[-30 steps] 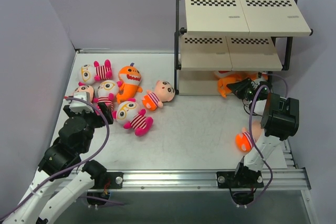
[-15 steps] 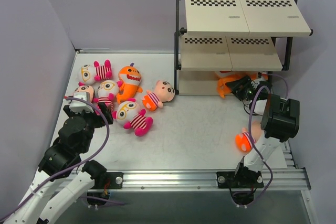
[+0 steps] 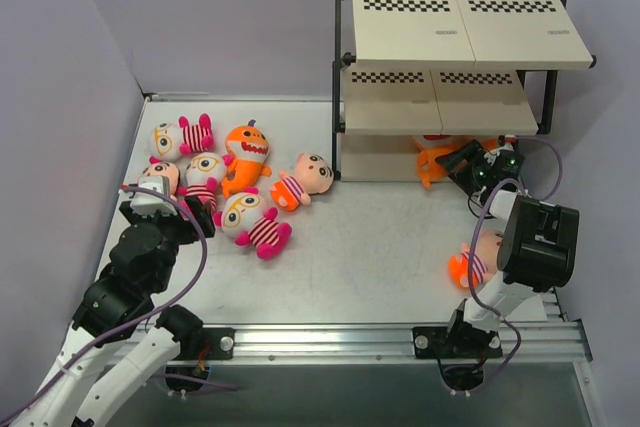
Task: Place and organize the stuffed toys onto the shelf
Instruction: Place the stuffed toy onto shelf
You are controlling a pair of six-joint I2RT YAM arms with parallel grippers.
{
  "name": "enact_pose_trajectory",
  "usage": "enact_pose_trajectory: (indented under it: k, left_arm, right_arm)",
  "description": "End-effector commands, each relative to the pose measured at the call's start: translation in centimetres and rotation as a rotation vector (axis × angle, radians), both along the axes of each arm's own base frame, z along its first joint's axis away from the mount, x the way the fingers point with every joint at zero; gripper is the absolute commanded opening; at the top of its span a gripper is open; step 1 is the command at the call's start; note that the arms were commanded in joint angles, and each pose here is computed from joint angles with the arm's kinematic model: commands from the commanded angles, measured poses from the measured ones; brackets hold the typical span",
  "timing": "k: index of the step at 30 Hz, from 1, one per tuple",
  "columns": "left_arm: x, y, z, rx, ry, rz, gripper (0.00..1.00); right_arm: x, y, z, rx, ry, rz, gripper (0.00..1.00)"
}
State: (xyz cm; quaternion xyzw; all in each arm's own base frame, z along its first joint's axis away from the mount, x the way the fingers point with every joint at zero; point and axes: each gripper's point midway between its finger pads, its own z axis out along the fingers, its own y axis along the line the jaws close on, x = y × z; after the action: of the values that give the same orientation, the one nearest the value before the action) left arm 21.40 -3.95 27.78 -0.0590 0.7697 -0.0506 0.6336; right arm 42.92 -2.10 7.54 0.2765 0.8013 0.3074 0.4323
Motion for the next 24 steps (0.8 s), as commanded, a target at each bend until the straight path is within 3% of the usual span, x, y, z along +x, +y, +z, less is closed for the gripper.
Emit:
enact_pose_trajectory:
  k: [1,12,17,24]
  left_arm:
    - [0.0,0.0,0.7,-0.017,-0.027,-0.004,0.97]
    - [0.2,-0.1,0.5,-0.019,-0.019,-0.002,0.98]
    - [0.3,-0.1,0.4,-0.019,-0.013,-0.002,0.97]
    - [0.5,-0.3,0.1,-0.016,0.001,-0.009,0.97]
  right_arm:
    - [-0.1,-1.4,2.5,-0.075,-0.038,-0.047,0.71]
    - [-2.5,-3.4,4.9,-0.185,0.008,-0.173,0.61]
    - [-4.2,-4.0,7.1,-0.246,0.005,-0.22,0.61]
    - [-3.7,-3.9,6.5,-0.262,0.019,-0.194,0.61]
